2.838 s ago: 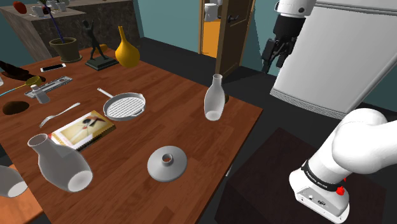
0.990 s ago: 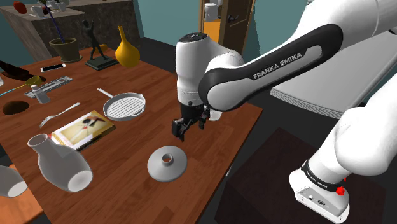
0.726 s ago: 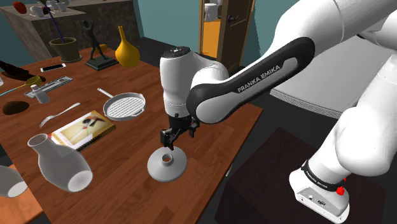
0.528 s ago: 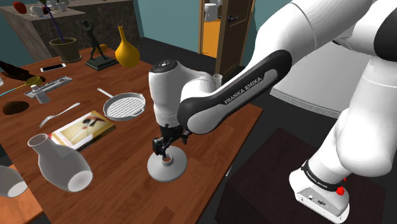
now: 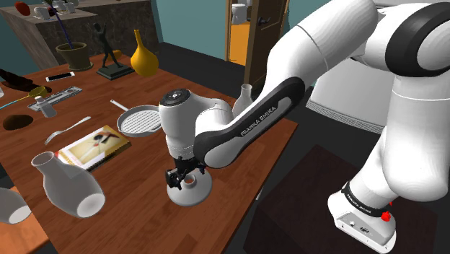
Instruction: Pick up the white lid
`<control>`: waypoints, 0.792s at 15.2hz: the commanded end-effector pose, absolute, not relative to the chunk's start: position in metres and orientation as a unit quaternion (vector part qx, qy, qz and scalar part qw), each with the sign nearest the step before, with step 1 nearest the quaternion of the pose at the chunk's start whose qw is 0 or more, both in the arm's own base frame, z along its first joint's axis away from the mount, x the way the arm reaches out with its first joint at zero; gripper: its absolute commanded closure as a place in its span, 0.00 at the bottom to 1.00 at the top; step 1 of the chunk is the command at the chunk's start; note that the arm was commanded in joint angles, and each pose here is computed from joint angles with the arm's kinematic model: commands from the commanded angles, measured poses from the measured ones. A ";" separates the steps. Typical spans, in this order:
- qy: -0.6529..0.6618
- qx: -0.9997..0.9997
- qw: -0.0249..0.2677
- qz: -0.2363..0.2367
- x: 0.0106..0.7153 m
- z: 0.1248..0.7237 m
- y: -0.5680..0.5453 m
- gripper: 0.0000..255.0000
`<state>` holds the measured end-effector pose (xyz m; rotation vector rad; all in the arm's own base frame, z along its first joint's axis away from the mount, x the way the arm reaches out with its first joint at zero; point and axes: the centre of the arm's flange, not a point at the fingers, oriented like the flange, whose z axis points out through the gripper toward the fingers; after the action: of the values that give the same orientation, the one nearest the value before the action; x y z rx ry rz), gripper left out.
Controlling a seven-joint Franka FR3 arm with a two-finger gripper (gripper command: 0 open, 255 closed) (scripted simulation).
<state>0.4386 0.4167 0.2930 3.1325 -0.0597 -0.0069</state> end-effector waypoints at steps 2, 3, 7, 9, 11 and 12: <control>-0.019 1.000 0.004 -0.002 0.438 0.279 0.418 0.00; -0.019 1.000 0.004 -0.002 0.438 0.279 0.418 0.00; -0.019 1.000 0.004 -0.002 0.438 0.280 0.418 1.00; -0.019 1.000 0.004 -0.002 0.438 0.280 0.418 1.00; -0.019 1.000 0.004 -0.002 0.437 0.280 0.418 1.00; -0.019 1.000 0.004 -0.002 0.437 0.280 0.418 1.00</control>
<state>0.4377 0.4183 0.2806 3.1328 -0.0602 -0.0054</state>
